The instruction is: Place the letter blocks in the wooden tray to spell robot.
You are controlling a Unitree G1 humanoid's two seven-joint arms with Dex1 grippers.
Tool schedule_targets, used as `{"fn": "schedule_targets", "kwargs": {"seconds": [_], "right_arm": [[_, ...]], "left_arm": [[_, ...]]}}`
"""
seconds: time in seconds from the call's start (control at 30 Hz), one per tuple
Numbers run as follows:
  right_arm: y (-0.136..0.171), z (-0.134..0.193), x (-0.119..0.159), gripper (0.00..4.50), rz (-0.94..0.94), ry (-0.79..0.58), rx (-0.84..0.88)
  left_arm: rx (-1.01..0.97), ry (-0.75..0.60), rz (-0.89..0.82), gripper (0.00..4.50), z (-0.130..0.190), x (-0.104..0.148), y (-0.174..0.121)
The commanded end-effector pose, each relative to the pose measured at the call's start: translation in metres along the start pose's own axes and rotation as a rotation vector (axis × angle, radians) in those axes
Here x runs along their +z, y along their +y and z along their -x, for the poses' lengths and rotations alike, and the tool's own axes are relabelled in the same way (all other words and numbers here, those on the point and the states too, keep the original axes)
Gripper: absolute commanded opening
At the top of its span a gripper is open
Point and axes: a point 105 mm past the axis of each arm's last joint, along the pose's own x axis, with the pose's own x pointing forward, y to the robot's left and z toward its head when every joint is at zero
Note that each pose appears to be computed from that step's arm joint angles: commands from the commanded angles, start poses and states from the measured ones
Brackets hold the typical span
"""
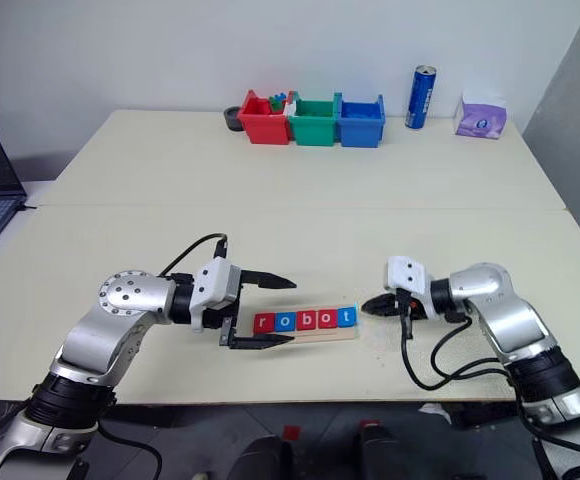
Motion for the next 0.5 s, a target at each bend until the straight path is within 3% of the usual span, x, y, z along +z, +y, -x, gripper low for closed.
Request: {"fn": "schedule_targets", "kwargs": {"seconds": [0.03, 0.5], "right_arm": [[0.0011, -0.0074, 0.0037, 0.05, 0.042, -0.008, -0.001], [0.0102, -0.0141, 0.0024, 0.05, 0.047, -0.011, 0.039]], "left_arm": [[0.0, -0.011, -0.043, 4.5, -0.0017, 0.0068, 0.0028], [-0.003, -0.003, -0.031, 4.5, 0.0014, 0.0053, -0.0011]]}}
